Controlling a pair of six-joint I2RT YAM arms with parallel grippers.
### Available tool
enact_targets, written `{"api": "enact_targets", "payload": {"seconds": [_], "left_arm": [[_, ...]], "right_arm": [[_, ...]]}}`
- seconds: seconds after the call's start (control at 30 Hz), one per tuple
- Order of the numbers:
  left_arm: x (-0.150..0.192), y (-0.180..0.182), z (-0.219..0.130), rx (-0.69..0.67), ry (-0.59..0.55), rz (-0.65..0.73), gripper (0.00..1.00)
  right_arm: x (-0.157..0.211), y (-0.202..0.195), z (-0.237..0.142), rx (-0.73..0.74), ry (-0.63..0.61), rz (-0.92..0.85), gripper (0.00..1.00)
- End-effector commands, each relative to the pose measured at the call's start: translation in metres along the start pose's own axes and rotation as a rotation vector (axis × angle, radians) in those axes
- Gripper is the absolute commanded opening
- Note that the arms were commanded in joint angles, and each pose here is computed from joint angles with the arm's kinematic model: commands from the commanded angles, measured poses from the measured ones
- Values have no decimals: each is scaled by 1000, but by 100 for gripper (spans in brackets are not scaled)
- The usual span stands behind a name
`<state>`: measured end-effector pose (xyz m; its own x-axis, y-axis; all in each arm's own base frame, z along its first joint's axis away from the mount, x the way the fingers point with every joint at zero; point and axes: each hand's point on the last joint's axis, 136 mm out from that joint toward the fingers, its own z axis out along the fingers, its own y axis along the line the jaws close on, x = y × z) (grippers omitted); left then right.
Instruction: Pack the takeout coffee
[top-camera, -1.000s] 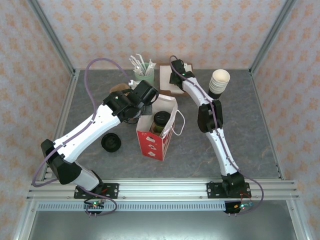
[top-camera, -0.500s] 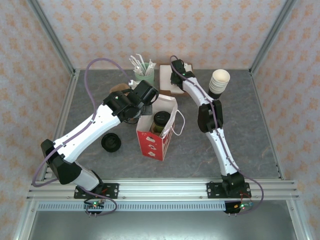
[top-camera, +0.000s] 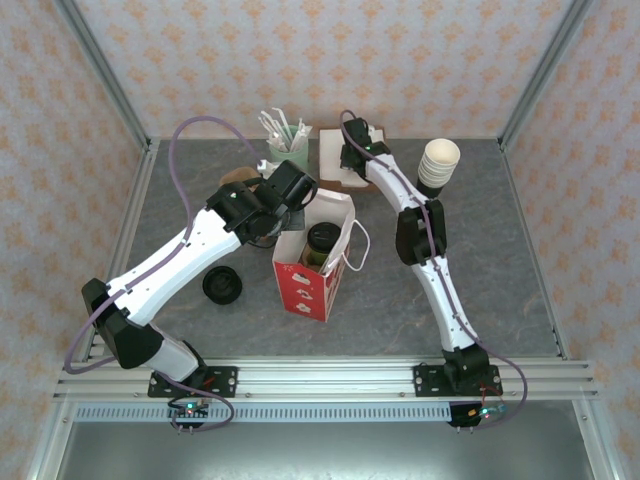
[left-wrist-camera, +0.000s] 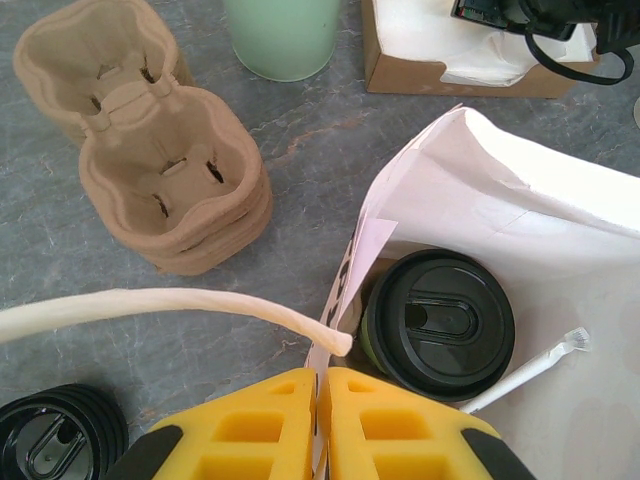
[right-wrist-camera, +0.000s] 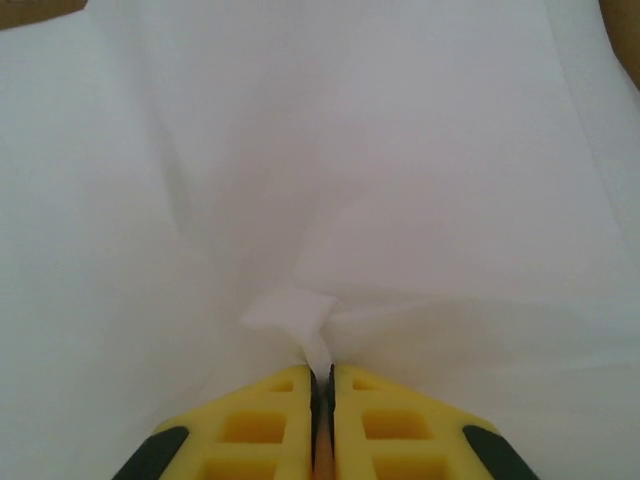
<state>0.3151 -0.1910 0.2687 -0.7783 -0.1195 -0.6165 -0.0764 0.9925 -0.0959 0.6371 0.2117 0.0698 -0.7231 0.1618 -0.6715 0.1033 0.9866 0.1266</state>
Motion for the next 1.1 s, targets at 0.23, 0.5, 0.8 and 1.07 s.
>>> {"api": "enact_targets", "payload": {"seconds": [0.23,0.5,0.8,1.07], "left_arm": [[2,9,-5,0,-1,-4,12],[-1,-3,-3,45,0,-42,12],[-9,-12,-6,93,-27,-121,12],[-16,-10,-12,118,-79,-172,13]], "right_arm": [[-97,21,-115,-123,-195,36,4],[-139,27,-214,-231,-275,65,0],[-145,29,-363,-432,-272,139,0],[-87,59,-477,-865,-32,283,0]]}}
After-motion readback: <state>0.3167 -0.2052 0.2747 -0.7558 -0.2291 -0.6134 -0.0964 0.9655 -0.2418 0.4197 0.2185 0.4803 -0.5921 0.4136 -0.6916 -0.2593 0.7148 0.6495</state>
